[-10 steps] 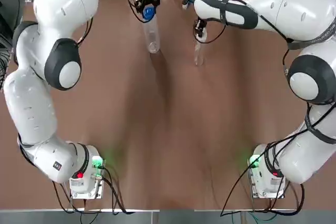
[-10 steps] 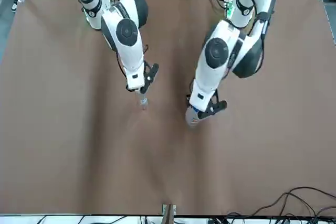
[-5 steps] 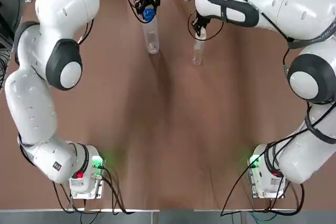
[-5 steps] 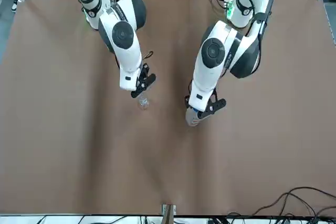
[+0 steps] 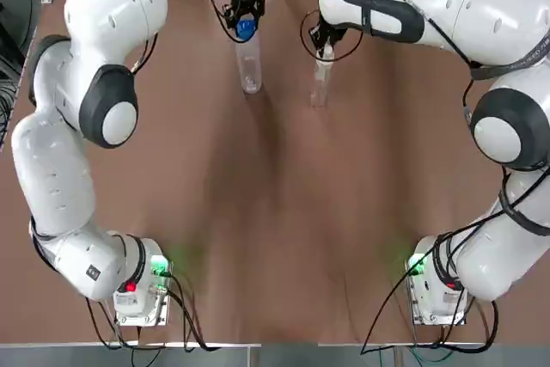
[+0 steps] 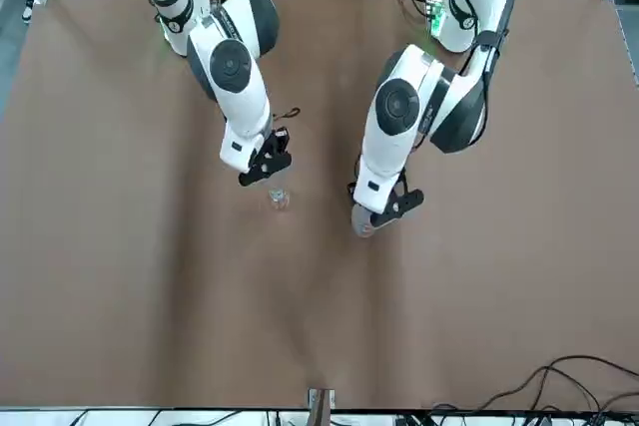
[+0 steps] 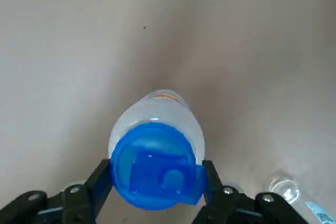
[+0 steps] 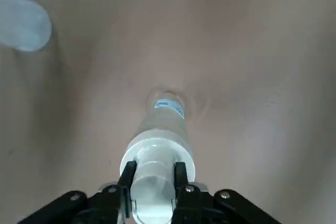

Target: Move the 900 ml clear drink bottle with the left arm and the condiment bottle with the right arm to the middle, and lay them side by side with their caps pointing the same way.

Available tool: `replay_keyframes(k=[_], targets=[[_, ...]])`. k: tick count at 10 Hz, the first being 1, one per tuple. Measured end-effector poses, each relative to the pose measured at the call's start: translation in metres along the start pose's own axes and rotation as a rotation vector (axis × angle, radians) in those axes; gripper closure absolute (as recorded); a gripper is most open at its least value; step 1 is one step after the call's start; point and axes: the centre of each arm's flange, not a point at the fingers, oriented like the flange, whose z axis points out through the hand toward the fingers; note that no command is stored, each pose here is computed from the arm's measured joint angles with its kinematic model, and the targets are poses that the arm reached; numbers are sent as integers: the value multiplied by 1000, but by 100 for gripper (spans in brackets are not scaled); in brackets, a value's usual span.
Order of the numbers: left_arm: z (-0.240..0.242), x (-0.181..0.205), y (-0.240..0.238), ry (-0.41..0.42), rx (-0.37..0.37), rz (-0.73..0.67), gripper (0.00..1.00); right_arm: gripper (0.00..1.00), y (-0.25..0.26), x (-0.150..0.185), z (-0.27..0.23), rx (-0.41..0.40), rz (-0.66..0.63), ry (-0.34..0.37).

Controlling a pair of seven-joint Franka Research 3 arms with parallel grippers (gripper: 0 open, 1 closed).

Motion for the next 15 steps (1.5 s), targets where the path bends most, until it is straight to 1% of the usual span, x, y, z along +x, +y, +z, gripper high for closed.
replay_keyframes(k=[1, 2, 3, 8, 10, 12, 14, 15], targets=[[0, 1, 0, 4, 2, 0, 21, 66, 0, 0, 0, 1, 34, 2], [0, 1, -1, 13, 8, 4, 13, 66, 0, 0, 0, 2, 66, 2], [0, 2, -1, 20, 12, 6, 1, 66, 0, 0, 0, 2, 81, 2], [-15, 10, -7, 35, 5, 2, 0, 66, -6, -1, 0, 6, 78, 7], [-54, 18, -21, 66, -17, 40, 0, 66, -8, 5, -6, 18, 78, 37], [-107, 27, -46, 122, -54, 94, 0, 66, -10, 15, -9, 25, 79, 54], [-153, 52, -87, 173, -83, 87, 0, 66, -13, 32, -1, 29, 81, 59], [-170, 73, -120, 187, -82, 79, 0, 66, -15, 40, 4, 31, 82, 61]])
